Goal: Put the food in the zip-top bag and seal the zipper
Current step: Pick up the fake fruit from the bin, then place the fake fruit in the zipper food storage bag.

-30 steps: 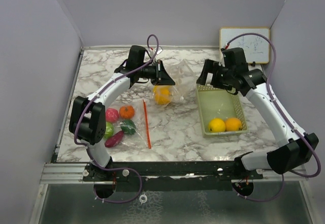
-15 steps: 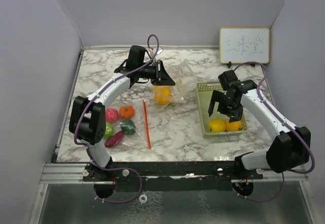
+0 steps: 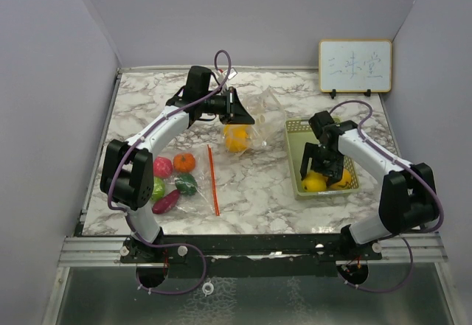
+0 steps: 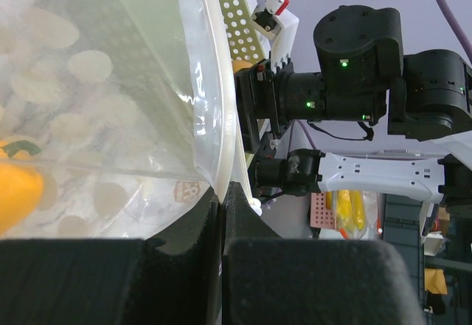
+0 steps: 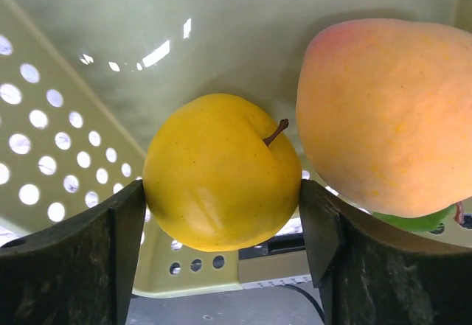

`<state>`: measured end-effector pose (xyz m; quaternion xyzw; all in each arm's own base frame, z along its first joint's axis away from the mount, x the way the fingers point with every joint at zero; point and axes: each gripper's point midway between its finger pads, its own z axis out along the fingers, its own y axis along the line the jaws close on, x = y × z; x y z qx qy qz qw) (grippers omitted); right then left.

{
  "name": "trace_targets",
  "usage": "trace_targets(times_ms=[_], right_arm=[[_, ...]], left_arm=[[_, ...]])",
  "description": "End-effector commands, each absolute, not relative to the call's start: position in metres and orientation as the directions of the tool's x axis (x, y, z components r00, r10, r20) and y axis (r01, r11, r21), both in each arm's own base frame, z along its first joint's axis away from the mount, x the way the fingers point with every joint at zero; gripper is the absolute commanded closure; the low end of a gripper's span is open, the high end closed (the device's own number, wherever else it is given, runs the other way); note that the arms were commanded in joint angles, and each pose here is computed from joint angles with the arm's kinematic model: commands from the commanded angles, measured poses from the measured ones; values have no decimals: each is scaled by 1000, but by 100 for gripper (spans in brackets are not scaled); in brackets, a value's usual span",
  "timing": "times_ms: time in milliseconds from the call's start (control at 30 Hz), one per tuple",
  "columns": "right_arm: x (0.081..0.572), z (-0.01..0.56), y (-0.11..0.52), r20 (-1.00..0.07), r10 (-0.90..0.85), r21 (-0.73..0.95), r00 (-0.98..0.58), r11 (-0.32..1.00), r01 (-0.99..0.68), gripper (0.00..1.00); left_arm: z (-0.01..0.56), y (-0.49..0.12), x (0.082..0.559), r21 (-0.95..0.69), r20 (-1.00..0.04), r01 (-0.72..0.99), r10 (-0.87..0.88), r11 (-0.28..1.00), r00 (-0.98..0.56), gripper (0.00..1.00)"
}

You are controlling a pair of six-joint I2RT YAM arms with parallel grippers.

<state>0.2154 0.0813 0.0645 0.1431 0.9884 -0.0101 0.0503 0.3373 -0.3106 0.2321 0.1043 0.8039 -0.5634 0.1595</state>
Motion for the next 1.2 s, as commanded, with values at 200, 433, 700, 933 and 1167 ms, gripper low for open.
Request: trace_targets(times_ms=[200,433,700,933,1167], right_arm=[[244,98,91,-224,278,87,-934,960,265,62],[306,192,112,-474,208,223,-856,968,113,70],[369,274,201,-623,252,575,-741,790,-214,71],[392,251,238,-594,215,610,-775,749,-260,46],[392,252,217,-628,192,513,-754,831,-215,0]], left_arm=[[234,-310,337,-873,-390,371,3,315,-921,100],[232,-310,335,-872,-392,375,8,315,-920,100],[235,-309,335,-869,-404,384,2,313,-915,100],[238,-308,333,-865,-412,390,-5,315,-911,100],[239,-309,335,-865,-417,392,-16,313,-909,100]])
